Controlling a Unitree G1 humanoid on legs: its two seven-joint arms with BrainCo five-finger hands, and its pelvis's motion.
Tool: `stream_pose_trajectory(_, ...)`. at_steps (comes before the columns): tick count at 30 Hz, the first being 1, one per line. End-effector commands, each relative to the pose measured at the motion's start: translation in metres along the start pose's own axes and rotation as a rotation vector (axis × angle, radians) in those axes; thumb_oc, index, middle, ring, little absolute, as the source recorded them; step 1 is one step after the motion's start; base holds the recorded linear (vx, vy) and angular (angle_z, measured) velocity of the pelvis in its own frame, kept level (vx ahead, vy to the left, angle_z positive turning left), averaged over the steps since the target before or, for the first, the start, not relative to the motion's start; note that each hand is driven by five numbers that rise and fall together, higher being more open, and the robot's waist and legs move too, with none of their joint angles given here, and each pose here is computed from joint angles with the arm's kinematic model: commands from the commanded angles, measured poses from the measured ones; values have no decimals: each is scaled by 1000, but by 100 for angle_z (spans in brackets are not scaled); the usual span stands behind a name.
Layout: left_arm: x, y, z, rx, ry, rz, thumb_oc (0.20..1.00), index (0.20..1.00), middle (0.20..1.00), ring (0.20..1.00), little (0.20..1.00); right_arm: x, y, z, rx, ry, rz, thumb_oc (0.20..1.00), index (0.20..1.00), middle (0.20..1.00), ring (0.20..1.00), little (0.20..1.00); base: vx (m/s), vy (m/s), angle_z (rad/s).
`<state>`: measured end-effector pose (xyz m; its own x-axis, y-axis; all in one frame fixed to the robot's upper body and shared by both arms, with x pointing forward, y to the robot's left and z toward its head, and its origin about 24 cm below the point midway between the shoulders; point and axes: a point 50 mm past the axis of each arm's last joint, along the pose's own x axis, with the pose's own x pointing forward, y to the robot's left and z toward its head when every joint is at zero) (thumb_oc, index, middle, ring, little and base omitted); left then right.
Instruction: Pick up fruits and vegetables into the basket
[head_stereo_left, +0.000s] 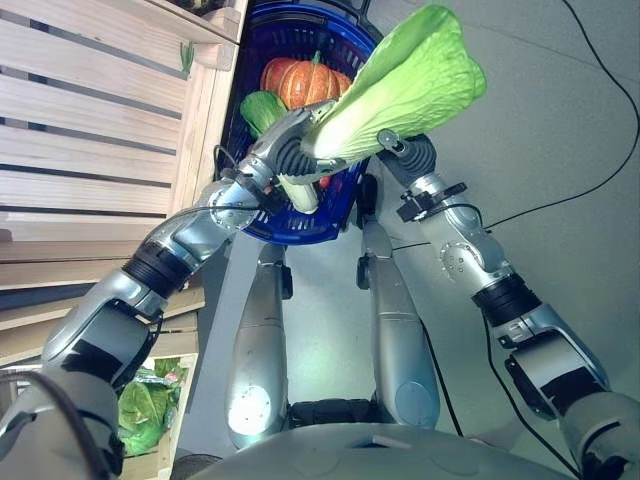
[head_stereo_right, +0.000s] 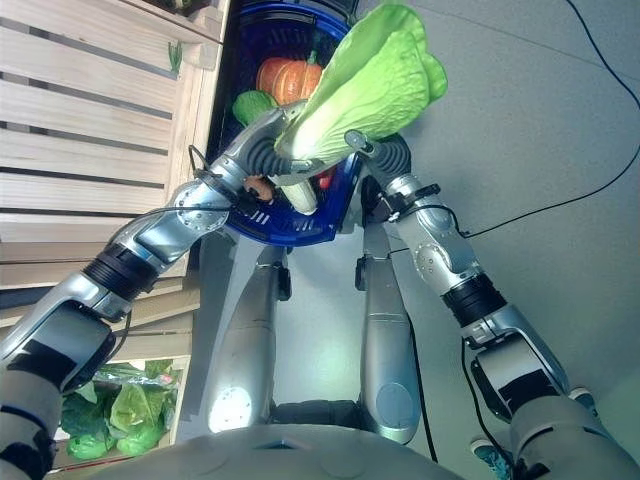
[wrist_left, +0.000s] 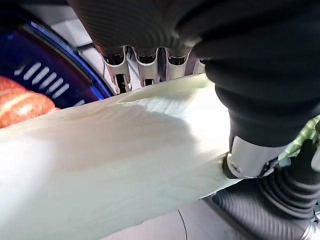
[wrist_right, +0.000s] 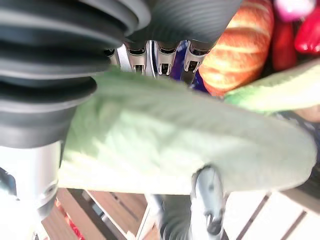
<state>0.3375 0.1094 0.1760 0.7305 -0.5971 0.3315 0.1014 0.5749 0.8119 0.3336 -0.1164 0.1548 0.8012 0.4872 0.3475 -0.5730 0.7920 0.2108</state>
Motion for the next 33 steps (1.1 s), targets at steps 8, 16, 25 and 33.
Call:
stream_pose_trajectory(8, 6, -5, 25, 10, -86, -108, 200, 200, 200, 200, 200, 11, 44, 37, 31, -154, 278, 1000, 1000, 1000, 1000, 1000, 0, 0, 0)
stream_pose_trajectory(16, 4, -9, 18, 27, -32, -161, 200, 200, 200, 200, 200, 10, 45, 45, 31, -223, 269, 200, 200, 200, 200, 200, 0, 0, 0)
stream_pose_trajectory(25, 3, -9, 13, 31, 8, -162, 200, 200, 200, 200, 200, 8, 41, 47, 39, -260, 244, 200, 200, 200, 200, 200, 0, 0, 0)
stream_pose_trajectory(33, 1, -9, 7, 16, 54, -124, 1000, 1000, 1000, 1000, 1000, 7, 42, 47, 40, -267, 244, 200, 200, 200, 200, 200, 0, 0, 0)
